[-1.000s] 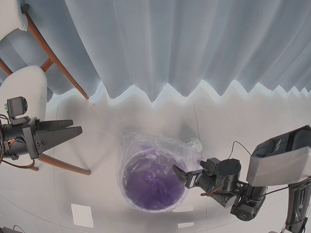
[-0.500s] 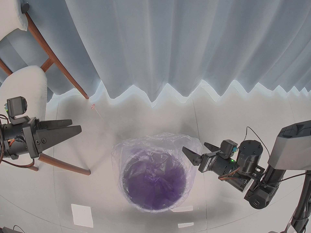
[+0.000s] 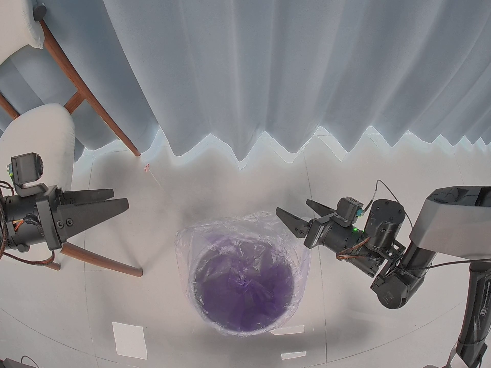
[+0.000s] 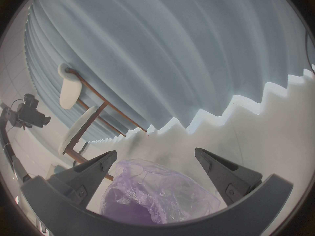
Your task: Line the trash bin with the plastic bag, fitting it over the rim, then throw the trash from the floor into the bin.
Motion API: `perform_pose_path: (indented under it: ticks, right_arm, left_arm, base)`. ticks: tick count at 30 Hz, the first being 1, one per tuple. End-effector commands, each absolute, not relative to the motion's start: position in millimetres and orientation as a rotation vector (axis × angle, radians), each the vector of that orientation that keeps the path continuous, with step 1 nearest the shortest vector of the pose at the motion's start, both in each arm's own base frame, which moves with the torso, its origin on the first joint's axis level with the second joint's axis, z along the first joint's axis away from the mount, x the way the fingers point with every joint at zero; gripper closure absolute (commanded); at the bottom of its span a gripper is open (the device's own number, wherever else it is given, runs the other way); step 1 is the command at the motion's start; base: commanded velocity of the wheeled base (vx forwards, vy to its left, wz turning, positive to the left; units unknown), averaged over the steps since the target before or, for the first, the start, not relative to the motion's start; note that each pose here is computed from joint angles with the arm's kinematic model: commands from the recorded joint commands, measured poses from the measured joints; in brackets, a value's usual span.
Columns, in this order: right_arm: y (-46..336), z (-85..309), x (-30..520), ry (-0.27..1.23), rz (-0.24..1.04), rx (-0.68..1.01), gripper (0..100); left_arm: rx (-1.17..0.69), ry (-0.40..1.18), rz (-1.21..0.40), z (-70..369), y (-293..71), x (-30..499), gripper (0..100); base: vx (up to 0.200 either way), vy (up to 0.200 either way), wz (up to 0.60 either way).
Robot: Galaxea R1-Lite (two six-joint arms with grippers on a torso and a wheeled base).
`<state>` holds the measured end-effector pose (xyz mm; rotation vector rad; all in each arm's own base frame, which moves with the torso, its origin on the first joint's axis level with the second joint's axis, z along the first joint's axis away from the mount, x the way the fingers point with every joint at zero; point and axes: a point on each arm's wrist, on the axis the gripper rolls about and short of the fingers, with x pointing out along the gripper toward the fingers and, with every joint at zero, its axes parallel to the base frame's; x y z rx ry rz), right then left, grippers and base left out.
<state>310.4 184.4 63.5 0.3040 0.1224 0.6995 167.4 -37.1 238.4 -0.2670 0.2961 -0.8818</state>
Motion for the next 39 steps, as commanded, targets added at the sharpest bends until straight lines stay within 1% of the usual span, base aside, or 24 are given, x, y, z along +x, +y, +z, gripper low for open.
perform_pose_path:
  ticks: [1, 2, 7, 9, 14, 18, 19, 24, 26, 31, 33, 36, 39]
  right_arm:
    - [184, 49, 326, 0.117, 0.731, 0.283, 0]
    - [182, 43, 329, 0.127, 0.782, 0.255, 0]
    - [183, 34, 326, 0.151, 0.875, 0.202, 0]
    - [187, 33, 326, 0.138, 0.903, 0.176, 0]
    - [192, 28, 338, 0.106, 0.922, 0.161, 0]
    - [193, 24, 340, 0.113, 0.938, 0.162, 0]
    - [195, 23, 339, 0.118, 0.944, 0.164, 100]
    - [196, 23, 347, 0.119, 0.938, 0.208, 100]
    - [194, 26, 356, 0.143, 0.923, 0.326, 100]
    - [183, 28, 374, 0.175, 0.879, 0.453, 100]
    - [180, 25, 381, 0.192, 0.861, 0.474, 100]
    - [166, 13, 404, 0.215, 0.801, 0.52, 100]
    - [160, 6, 410, 0.215, 0.784, 0.532, 100]
  left_arm:
    - [-0.268, 0.298, -0.882, 238, -37, 167, 0]
    - [-0.268, 0.3, -0.882, 238, -37, 168, 0]
    - [-0.267, 0.301, -0.882, 237, -37, 168, 0]
    - [-0.268, 0.302, -0.882, 237, -37, 169, 0]
    - [-0.237, 0.304, -0.885, 232, -37, 170, 0]
    - [-0.222, 0.316, -0.881, 227, -38, 172, 0]
    - [-0.222, 0.316, -0.881, 227, -38, 173, 0]
    - [-0.221, 0.313, -0.881, 227, -38, 173, 0]
    - [-0.222, 0.315, -0.881, 227, -38, 173, 0]
    - [-0.222, 0.315, -0.881, 227, -38, 173, 0]
    - [-0.221, 0.313, -0.881, 227, -38, 173, 0]
    - [-0.221, 0.314, -0.883, 227, -38, 172, 0]
    - [-0.221, 0.312, -0.881, 228, -38, 172, 0]
  base:
    - [0.0, 0.0, 0.0]
    - [0.0, 0.0, 0.0]
    - [0.0, 0.0, 0.0]
    - [0.0, 0.0, 0.0]
    - [0.0, 0.0, 0.0]
    - [0.0, 0.0, 0.0]
    - [0.0, 0.0, 0.0]
    - [0.0, 0.0, 0.0]
    - [0.0, 0.0, 0.0]
    - [0.0, 0.0, 0.0]
    - [0.0, 0.0, 0.0]
    - [0.0, 0.0, 0.0]
    - [0.0, 0.0, 0.0]
